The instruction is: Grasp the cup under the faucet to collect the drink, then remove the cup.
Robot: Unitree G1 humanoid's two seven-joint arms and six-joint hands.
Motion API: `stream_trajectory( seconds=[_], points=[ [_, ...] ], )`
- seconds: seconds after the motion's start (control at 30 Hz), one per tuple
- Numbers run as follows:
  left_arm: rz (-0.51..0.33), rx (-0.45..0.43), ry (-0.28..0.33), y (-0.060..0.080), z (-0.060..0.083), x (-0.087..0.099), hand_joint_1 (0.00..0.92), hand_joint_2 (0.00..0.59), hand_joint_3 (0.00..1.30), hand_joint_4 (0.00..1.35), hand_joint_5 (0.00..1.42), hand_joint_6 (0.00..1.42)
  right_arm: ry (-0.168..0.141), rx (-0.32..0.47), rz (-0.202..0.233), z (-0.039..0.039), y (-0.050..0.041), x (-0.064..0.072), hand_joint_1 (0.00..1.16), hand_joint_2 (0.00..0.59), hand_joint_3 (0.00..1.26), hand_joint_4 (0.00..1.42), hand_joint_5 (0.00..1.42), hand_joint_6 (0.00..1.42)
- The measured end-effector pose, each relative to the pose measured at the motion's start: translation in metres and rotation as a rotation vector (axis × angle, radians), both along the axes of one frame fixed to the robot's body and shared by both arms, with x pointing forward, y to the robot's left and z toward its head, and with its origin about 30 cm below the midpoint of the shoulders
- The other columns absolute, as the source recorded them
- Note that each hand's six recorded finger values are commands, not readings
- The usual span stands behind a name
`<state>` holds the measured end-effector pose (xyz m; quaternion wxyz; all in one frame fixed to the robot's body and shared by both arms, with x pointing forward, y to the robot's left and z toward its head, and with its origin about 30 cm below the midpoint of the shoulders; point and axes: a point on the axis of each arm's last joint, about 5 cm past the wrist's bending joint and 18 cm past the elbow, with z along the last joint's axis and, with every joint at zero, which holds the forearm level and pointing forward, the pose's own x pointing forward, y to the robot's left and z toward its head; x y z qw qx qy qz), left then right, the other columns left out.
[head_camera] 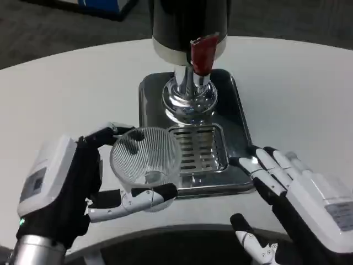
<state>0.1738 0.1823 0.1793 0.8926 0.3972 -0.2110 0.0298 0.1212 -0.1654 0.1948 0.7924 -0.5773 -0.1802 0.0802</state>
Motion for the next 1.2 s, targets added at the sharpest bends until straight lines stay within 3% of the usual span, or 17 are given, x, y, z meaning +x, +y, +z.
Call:
stream_trajectory(
  seconds=[0.3,0.5,0.73,1.0,1.2],
  points=[
    [0.019,0.035,0.043,-0.004,-0.006,0.031,0.598,0.000,0.98,1.20,1.37,1.42,0.026,0.003,-0.045,0.0004,-0.0125,-0.010,0.33,0.478,0.11,0.00,0.00,0.00],
    [0.038,0.065,0.079,-0.010,-0.009,0.053,0.600,0.000,0.98,1.20,1.37,1.42,0.003,0.007,-0.049,0.0056,-0.0176,-0.016,0.33,0.478,0.11,0.00,0.00,0.00],
    [0.045,0.093,0.060,-0.021,-0.002,0.078,0.601,0.000,0.98,1.20,1.37,1.42,0.017,0.013,-0.077,0.0053,-0.0256,-0.021,0.33,0.478,0.11,0.00,0.00,0.00],
    [0.042,0.130,0.069,-0.037,0.004,0.107,0.600,0.000,0.98,1.20,1.37,1.42,0.007,0.019,-0.100,0.0072,-0.0339,-0.026,0.33,0.478,0.12,0.00,0.00,0.00],
    [0.059,0.143,0.051,-0.044,0.004,0.118,0.601,0.000,0.98,1.19,1.36,1.42,0.009,0.024,-0.128,0.0083,-0.0407,-0.030,0.33,0.478,0.12,0.00,0.00,0.00]
  ],
)
